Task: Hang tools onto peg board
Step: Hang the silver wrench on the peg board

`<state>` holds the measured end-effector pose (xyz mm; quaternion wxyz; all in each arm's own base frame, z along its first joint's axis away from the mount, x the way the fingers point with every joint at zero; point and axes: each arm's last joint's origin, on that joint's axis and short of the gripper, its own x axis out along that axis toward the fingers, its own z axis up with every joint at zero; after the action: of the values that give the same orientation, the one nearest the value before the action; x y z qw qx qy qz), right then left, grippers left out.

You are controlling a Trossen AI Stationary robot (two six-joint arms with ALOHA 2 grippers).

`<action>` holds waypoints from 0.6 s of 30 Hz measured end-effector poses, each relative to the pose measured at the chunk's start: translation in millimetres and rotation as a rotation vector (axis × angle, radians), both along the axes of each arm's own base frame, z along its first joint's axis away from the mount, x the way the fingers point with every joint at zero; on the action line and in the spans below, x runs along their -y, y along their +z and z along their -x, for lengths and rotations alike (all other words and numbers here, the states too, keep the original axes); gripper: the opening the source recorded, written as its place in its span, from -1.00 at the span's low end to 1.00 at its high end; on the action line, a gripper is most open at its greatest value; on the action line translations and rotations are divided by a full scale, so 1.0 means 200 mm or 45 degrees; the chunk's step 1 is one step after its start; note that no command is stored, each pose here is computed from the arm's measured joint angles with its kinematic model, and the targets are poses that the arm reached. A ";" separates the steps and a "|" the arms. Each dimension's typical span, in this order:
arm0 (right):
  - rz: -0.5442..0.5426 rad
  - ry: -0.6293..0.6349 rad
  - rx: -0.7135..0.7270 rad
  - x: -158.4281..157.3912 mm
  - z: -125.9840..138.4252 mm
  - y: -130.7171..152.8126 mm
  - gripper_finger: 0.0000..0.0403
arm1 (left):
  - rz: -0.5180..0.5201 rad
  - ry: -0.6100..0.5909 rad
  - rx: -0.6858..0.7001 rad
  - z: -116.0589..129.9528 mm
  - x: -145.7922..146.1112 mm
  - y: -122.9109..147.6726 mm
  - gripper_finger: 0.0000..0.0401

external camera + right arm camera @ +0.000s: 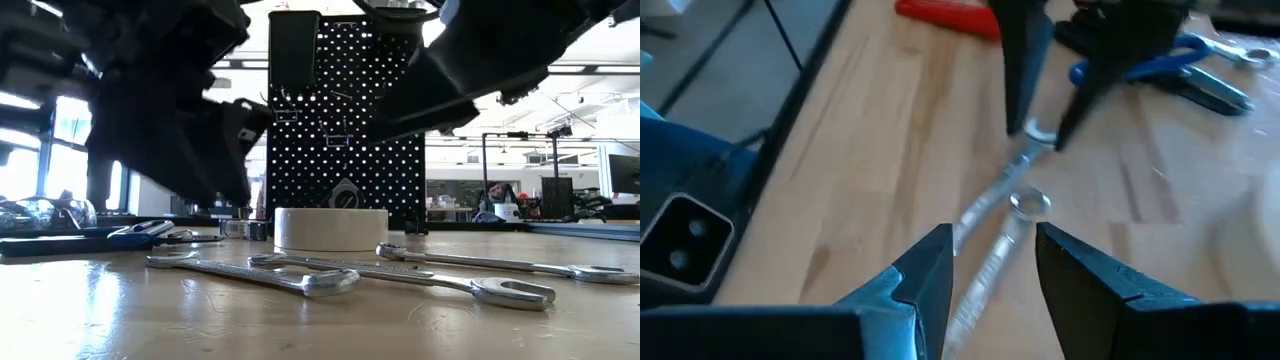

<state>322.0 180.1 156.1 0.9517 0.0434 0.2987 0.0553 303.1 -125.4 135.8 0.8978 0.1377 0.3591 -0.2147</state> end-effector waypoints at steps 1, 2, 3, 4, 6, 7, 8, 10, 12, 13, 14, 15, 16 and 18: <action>-0.006 0.002 0.011 -0.01 -0.01 -0.02 -0.31 | -0.004 -0.004 -0.004 0.00 0.00 -0.02 -0.38; -0.009 0.000 0.022 -0.02 -0.02 -0.04 -0.30 | -0.010 -0.013 0.000 -0.01 0.01 -0.03 -0.37; -0.005 -0.006 0.028 -0.03 -0.04 -0.05 -0.29 | -0.015 -0.020 0.006 -0.01 0.01 -0.04 -0.36; 0.002 -0.013 0.028 -0.04 -0.05 -0.07 -0.28 | -0.017 -0.025 0.016 -0.02 0.02 -0.05 -0.34; 0.016 -0.027 0.024 -0.06 -0.08 -0.10 -0.24 | -0.025 -0.037 0.031 -0.03 0.02 -0.07 -0.28; 0.020 -0.030 0.022 -0.06 -0.09 -0.11 -0.21 | -0.018 -0.035 0.050 -0.04 0.02 -0.07 -0.25; 0.025 -0.033 0.019 -0.07 -0.11 -0.12 -0.19 | -0.011 -0.033 0.072 -0.04 0.03 -0.07 -0.22; 0.042 -0.038 0.003 -0.08 -0.13 -0.13 -0.12 | -0.008 -0.025 0.094 -0.05 0.03 -0.08 -0.16; 0.090 -0.063 -0.044 -0.09 -0.14 -0.15 -0.08 | -0.003 -0.020 0.111 -0.06 0.03 -0.09 -0.11; 0.113 -0.076 -0.070 -0.08 -0.14 -0.15 -0.06 | 0.001 -0.019 0.117 -0.07 0.03 -0.10 -0.09; 0.124 -0.081 -0.084 -0.09 -0.15 -0.16 -0.05 | 0.008 -0.020 0.118 -0.07 0.03 -0.11 -0.08; 0.130 -0.084 -0.096 -0.09 -0.15 -0.16 -0.05 | 0.018 -0.015 0.119 -0.08 0.03 -0.12 -0.07; 0.128 -0.094 -0.107 -0.08 -0.14 -0.16 -0.05 | 0.026 -0.008 0.122 -0.08 0.02 -0.13 -0.07; 0.112 -0.135 -0.115 -0.08 -0.14 -0.16 -0.04 | 0.030 -0.002 0.116 -0.09 0.03 -0.15 -0.06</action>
<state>350.5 195.2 123.2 0.9399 0.0198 0.3406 -0.0103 321.0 -130.6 105.0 0.9146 0.1370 0.3151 -0.2132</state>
